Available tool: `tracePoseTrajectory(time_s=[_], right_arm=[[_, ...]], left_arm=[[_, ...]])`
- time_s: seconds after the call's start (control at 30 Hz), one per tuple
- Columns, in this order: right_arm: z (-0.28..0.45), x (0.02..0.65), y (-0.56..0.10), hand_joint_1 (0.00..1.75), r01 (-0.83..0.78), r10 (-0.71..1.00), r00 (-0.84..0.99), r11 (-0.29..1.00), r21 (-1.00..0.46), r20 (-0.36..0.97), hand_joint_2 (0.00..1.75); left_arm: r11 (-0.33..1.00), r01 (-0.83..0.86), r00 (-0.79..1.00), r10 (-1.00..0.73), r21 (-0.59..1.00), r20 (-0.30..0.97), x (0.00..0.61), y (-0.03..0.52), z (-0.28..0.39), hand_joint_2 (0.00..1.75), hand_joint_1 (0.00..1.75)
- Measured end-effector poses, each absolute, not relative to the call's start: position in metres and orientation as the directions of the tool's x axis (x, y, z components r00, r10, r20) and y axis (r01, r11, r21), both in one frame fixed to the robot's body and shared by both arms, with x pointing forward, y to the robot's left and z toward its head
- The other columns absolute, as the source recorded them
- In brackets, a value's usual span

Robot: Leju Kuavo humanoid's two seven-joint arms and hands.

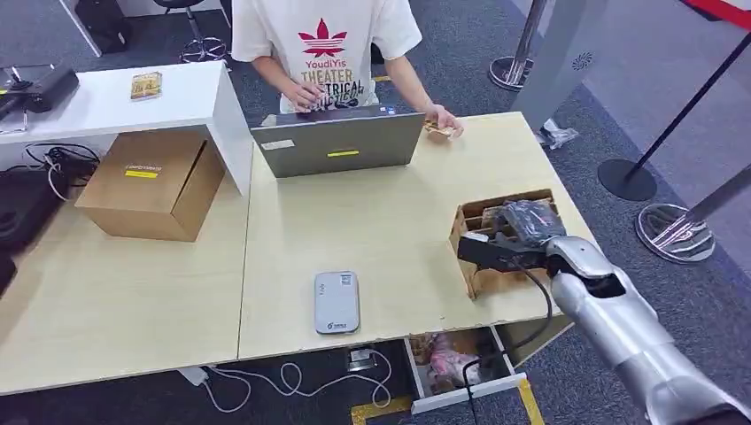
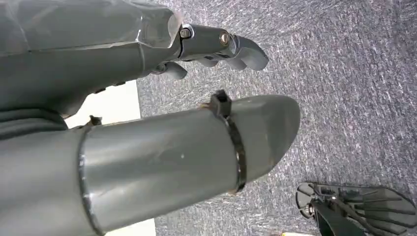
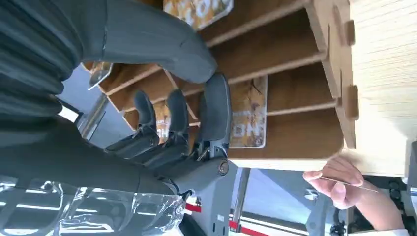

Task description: Pass the card to the sensor for recognition and then transmit it.

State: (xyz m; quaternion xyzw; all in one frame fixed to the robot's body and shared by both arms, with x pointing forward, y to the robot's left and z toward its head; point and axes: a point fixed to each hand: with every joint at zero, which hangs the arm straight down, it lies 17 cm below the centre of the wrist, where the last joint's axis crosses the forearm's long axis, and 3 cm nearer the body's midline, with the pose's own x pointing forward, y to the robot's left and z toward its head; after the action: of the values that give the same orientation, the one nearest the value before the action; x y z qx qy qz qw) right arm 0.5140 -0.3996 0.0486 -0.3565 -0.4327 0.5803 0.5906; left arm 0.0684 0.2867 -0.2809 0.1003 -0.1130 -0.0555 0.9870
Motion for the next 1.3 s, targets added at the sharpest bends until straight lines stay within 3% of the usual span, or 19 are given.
tracePoseTrajectory(time_s=[0.37,0.4,0.43,0.47,0.73,0.9,1.13,1.3], right_arm=[[0.049,0.512,-0.411,1.27,-0.378,0.994,-0.038,0.078,-0.922,0.1,1.75],[0.049,0.511,-0.412,1.13,-0.379,0.994,-0.038,0.077,-0.922,0.099,1.75],[0.049,0.511,-0.412,0.47,-0.379,0.994,-0.039,0.078,-0.922,0.1,1.75],[0.049,0.511,-0.412,0.21,-0.379,0.994,-0.039,0.077,-0.922,0.099,1.75],[0.053,0.514,-0.412,0.14,-0.37,0.993,-0.047,0.08,-0.926,0.105,1.75],[0.06,0.519,-0.412,0.28,-0.353,0.993,-0.051,0.079,-0.932,0.103,1.75],[0.065,0.522,-0.405,0.3,-0.347,0.993,-0.071,0.062,-0.936,0.092,1.75],[0.068,0.525,-0.403,0.42,-0.35,0.993,-0.081,0.047,-0.936,0.081,1.75]], left_arm=[[0.974,0.094,0.966,-0.14,0.206,0.219,0.07,0.285,-0.281,0.0,0.0],[0.974,0.094,0.966,-0.14,0.206,0.219,0.07,0.285,-0.281,0.0,0.0],[0.974,0.094,0.966,-0.14,0.206,0.219,0.07,0.285,-0.281,0.0,0.0],[0.974,0.094,0.966,-0.139,0.206,0.219,0.07,0.285,-0.281,0.0,0.0],[0.974,0.094,0.965,-0.14,0.206,0.221,0.07,0.285,-0.281,0.0,0.0],[0.974,0.095,0.965,-0.141,0.206,0.222,0.07,0.285,-0.281,0.0,0.0],[0.974,0.093,0.965,-0.139,0.205,0.222,0.07,0.285,-0.281,0.0,0.0],[0.975,0.087,0.966,-0.132,0.204,0.221,0.07,0.285,-0.281,0.0,0.0]])
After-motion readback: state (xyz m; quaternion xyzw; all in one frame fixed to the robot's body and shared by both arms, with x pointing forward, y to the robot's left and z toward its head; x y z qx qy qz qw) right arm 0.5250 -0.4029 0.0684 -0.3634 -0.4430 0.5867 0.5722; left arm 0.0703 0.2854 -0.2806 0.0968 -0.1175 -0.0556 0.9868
